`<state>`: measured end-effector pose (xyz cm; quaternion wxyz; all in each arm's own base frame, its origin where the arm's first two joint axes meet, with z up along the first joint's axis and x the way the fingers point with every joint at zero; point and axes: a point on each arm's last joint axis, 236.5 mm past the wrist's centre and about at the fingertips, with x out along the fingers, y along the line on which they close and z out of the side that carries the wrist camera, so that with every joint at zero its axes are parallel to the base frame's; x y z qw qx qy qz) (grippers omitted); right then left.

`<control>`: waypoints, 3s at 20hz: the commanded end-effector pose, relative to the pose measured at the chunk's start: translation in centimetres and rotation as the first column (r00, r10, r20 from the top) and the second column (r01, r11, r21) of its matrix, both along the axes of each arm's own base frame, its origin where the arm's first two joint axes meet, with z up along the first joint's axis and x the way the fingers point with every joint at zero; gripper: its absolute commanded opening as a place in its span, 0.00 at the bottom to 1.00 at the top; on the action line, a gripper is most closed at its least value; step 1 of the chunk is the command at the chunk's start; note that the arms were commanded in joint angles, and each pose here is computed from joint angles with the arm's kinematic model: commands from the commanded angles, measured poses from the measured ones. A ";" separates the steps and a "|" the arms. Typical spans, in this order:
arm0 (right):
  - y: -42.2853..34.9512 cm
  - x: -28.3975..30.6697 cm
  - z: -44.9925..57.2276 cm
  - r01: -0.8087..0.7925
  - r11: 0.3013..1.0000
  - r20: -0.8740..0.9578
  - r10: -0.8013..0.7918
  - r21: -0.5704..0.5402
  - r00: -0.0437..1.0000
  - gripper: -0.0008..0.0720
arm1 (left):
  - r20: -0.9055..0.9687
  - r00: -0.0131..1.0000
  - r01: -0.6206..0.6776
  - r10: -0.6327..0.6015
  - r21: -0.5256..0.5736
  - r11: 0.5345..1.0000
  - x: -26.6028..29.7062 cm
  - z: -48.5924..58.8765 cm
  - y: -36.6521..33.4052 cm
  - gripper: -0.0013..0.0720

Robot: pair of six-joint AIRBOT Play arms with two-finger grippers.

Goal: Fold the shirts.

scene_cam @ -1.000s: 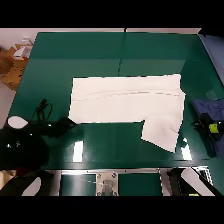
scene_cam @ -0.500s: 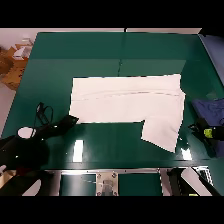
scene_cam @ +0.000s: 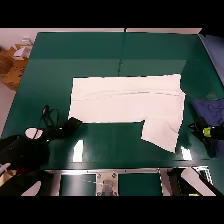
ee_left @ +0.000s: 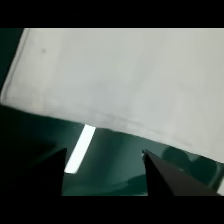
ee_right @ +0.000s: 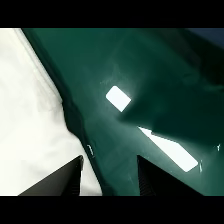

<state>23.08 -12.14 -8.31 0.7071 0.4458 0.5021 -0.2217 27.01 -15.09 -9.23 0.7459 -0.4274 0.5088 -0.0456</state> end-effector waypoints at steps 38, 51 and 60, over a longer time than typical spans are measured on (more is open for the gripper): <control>9.8 -0.8 -6.6 -0.184 0.905 -0.046 0.218 0.384 0.975 0.49 | 0.020 0.994 0.103 -0.106 0.119 0.988 4.7 -1.4 -0.2 0.05; 8.9 0.3 -5.2 -0.200 0.906 -0.020 0.224 0.372 0.974 0.03 | 0.043 0.991 0.119 -0.125 0.126 0.985 4.8 -0.8 -0.2 0.04; 4.2 -2.4 0.4 -0.136 0.980 -0.176 0.161 0.148 0.971 0.03 | 0.027 0.975 0.215 -0.219 0.102 0.971 2.9 2.6 1.9 0.04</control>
